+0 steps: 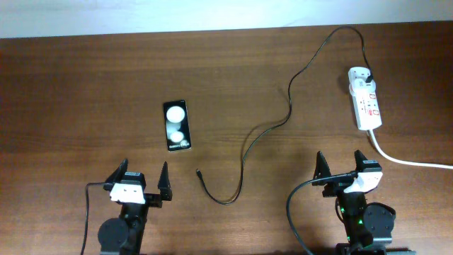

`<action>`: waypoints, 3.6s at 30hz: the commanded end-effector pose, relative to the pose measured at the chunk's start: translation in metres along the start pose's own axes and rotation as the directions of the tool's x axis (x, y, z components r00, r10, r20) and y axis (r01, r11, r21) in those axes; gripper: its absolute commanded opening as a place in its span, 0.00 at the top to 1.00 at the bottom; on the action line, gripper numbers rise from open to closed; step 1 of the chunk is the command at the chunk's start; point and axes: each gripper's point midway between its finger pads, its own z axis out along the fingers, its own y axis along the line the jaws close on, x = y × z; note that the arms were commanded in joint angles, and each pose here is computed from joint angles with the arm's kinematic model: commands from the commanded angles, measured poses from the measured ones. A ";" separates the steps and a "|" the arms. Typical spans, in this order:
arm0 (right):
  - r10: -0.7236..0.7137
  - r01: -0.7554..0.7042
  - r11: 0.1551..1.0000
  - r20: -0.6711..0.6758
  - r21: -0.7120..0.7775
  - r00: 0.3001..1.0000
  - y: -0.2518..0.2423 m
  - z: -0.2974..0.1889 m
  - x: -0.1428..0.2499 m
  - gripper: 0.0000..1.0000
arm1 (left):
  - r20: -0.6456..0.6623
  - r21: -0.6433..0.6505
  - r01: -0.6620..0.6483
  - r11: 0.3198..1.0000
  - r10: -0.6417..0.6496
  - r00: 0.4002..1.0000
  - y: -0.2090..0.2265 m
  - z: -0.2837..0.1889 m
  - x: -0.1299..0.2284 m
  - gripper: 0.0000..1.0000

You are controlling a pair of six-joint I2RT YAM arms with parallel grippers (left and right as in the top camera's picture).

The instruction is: Plug charger to phone and switch on socket

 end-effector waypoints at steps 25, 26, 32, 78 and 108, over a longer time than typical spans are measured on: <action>-0.003 0.003 1.000 -0.001 -0.008 1.000 0.002 0.000 0.002 0.01 | -0.006 0.023 -0.015 1.000 0.015 1.000 -0.006 0.000 0.002 0.01; -0.003 0.003 1.000 -0.001 -0.008 1.000 0.002 0.000 0.002 0.01 | -0.006 0.023 -0.015 1.000 0.015 1.000 -0.006 0.000 0.002 0.01; -0.003 0.003 1.000 -0.001 -0.008 1.000 0.002 0.000 0.002 0.01 | -0.006 0.023 -0.015 1.000 0.015 1.000 -0.006 0.000 0.002 0.01; -0.003 0.003 1.000 -0.001 -0.008 1.000 0.002 0.000 0.002 0.01 | -0.006 0.023 -0.015 1.000 0.015 1.000 -0.006 0.000 0.002 0.01; -0.003 0.003 1.000 -0.001 -0.008 1.000 0.002 0.000 0.002 0.01 | -0.577 0.269 0.177 0.947 0.011 0.817 -0.064 0.048 -0.166 0.01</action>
